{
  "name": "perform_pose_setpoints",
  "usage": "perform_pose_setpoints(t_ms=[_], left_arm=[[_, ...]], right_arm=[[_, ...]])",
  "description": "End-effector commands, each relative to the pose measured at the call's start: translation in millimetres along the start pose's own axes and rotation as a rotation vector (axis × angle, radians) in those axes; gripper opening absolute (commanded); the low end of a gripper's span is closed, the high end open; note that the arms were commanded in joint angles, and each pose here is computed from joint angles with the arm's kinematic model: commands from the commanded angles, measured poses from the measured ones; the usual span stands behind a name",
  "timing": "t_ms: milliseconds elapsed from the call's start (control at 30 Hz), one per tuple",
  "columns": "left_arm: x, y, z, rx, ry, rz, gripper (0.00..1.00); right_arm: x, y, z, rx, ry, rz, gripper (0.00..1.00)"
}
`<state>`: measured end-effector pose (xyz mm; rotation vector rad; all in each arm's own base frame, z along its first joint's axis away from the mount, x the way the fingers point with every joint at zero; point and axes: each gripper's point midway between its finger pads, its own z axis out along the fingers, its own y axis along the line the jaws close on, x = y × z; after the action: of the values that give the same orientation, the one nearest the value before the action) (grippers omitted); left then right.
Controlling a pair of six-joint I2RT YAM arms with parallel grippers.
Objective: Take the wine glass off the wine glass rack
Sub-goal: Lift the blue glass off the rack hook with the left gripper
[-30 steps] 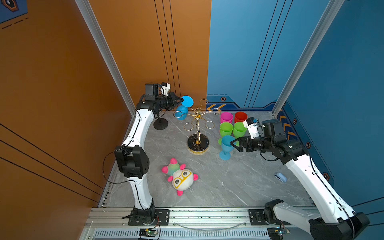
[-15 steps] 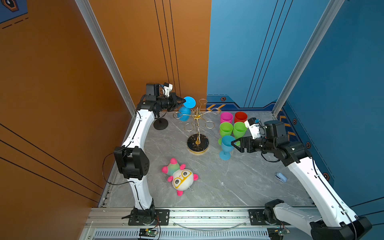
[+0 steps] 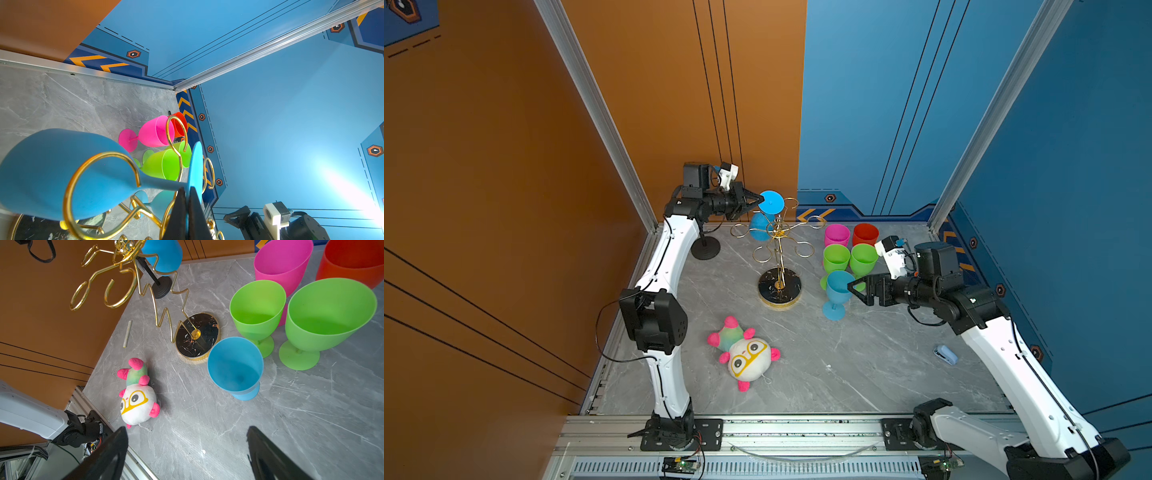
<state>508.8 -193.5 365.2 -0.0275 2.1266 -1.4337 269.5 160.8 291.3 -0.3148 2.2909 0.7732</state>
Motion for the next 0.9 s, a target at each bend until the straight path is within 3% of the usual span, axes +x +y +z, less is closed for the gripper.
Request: perform_pose_setpoints(t_ms=[0,433,700,867], left_arm=[[-11,-5,2,0.006,-0.022,0.015,0.00],[-62,-10,-8,-0.026,-0.170,0.078,0.00],[-84,-10,-72,-0.198,-0.366,0.180,0.00],[-80,-13,-116,-0.301,-0.455,0.222,0.00]], right_arm=[[-2,3,-3,-0.019,-0.021,0.006,0.90],[2,3,-2,-0.031,-0.025,0.025,0.90],[5,3,-4,-0.034,-0.028,0.029,0.91],[2,6,-6,-0.044,-0.041,0.034,0.91]])
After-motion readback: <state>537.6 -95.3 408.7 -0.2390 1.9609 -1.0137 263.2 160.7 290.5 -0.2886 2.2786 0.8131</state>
